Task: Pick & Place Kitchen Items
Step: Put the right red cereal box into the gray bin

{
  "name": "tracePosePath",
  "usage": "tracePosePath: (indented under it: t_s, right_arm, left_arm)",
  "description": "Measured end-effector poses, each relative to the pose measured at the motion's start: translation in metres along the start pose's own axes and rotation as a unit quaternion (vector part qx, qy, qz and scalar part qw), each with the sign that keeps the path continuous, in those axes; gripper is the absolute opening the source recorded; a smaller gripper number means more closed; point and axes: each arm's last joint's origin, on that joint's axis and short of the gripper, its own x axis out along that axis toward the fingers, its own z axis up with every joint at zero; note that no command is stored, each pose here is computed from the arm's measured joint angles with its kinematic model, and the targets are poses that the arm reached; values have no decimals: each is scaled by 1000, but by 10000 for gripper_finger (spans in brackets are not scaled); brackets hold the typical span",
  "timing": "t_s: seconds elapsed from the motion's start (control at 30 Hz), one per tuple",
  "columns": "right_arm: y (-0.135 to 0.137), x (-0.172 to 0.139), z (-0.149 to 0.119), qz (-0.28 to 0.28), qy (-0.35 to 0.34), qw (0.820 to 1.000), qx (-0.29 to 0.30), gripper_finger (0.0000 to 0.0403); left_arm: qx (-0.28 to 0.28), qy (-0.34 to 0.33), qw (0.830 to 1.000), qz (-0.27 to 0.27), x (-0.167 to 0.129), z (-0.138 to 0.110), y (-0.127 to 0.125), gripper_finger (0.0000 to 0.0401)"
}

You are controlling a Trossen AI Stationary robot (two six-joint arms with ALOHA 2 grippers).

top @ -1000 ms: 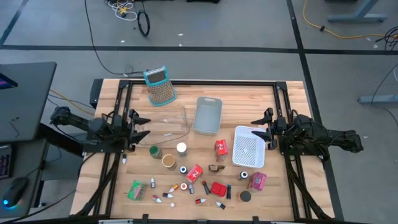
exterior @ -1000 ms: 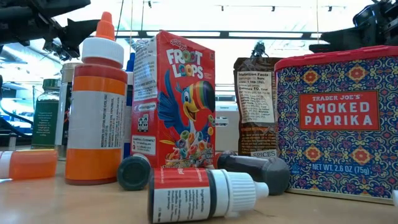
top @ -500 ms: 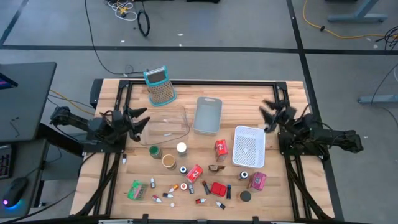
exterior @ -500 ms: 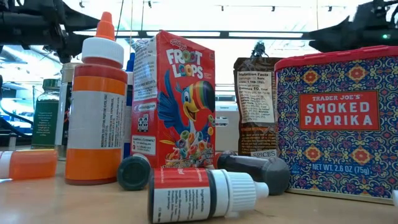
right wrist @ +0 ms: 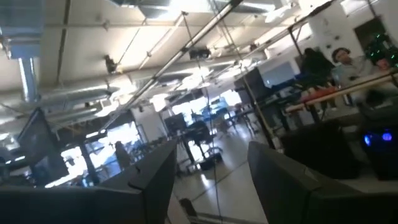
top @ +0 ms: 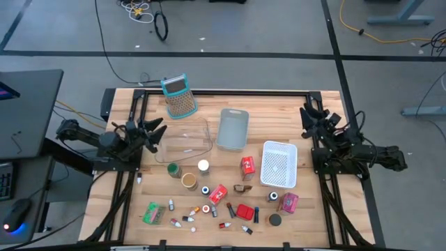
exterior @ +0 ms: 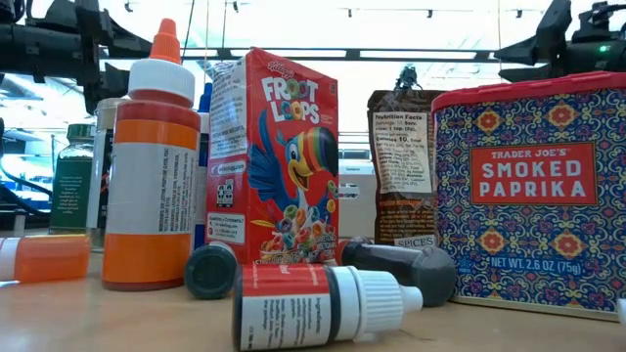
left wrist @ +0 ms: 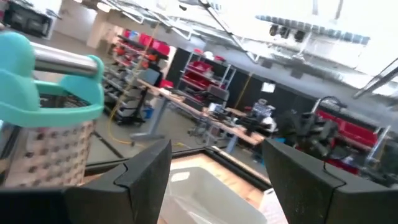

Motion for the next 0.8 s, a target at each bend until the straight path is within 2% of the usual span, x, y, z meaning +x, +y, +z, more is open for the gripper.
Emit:
tracePosePath:
  t_s: [0.17,0.33,0.5,0.6,0.8]
  right_arm:
    - [-2,0,0,-32,-4,999,23,210]
    - [3,2,-1,31,8,996,78,210]
    - [12,7,-3,109,18,990,90,210]
    - [17,10,-6,151,32,982,111,210]
    - [28,20,-10,179,63,976,106,210]
  left_arm:
    - [6,-15,998,-57,0,13,-6,260]
    - [52,-17,990,-131,1,20,-15,246]
    - [66,-6,992,-112,8,24,-21,232]
    - [67,5,990,-122,14,26,-28,228]
    - [77,31,987,-140,27,29,-45,222]
